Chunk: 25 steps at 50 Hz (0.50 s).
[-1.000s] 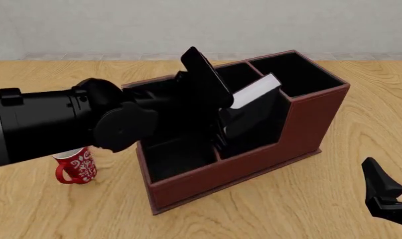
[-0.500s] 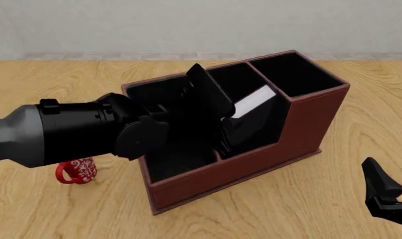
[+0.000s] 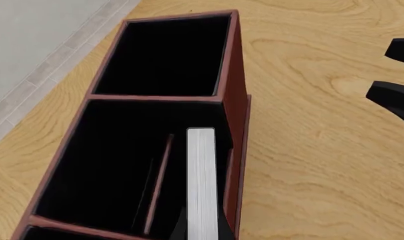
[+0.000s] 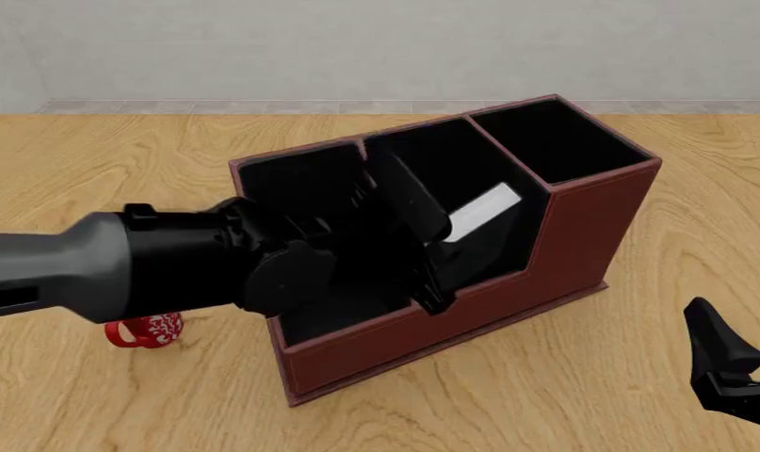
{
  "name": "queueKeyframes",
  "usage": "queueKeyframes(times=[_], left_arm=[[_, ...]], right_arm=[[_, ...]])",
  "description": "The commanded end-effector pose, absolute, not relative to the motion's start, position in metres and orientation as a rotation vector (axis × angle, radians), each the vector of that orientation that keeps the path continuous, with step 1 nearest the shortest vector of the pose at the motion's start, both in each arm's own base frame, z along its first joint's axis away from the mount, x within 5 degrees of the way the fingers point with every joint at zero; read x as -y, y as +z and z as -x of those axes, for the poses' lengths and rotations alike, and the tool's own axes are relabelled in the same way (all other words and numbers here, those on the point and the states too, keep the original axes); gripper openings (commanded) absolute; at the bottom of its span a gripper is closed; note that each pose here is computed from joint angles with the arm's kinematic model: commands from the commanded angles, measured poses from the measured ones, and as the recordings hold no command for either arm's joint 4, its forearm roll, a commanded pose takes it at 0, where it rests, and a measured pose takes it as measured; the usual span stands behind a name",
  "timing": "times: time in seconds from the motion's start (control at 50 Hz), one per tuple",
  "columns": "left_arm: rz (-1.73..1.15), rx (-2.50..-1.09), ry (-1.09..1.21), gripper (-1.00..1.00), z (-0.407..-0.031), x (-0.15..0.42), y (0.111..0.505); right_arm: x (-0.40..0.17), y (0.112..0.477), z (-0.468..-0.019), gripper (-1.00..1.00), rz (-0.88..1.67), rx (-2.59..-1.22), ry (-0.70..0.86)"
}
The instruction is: Pick up the book and place it in the back compartment of the caddy.
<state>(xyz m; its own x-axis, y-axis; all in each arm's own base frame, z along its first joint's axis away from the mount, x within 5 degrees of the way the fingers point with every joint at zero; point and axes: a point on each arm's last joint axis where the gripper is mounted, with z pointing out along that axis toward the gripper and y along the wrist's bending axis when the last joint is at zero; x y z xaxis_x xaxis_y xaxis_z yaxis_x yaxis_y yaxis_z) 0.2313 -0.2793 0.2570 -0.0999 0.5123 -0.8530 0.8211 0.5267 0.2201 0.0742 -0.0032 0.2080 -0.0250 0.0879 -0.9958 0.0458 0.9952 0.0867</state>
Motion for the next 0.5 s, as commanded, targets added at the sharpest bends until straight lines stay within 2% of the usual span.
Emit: queueKeyframes(times=[0.02, 0.16, 0.18, 0.5], left_arm=[[-1.133, -1.732, -0.36, -1.0, -0.2366, 0.2802, 0.2568], [-1.126, -1.733, -0.36, -1.0, -0.2378, 0.2795, 0.2593], [-1.125, -1.731, -0.36, 1.0, -0.2376, 0.2793, 0.2598], [-1.129, -1.719, -0.358, 1.0, -0.2347, 0.2768, 0.2598]], right_arm=[[0.0033, 0.2081, -0.0743, 1.0, -0.104, -1.596, 0.033], [0.0032, 0.208, -0.074, 1.0, -0.104, -1.596, 0.033], [0.0033, 0.2081, -0.0743, 1.0, -0.104, -1.596, 0.033], [0.0033, 0.2081, -0.0747, 1.0, -0.105, -1.597, 0.033]])
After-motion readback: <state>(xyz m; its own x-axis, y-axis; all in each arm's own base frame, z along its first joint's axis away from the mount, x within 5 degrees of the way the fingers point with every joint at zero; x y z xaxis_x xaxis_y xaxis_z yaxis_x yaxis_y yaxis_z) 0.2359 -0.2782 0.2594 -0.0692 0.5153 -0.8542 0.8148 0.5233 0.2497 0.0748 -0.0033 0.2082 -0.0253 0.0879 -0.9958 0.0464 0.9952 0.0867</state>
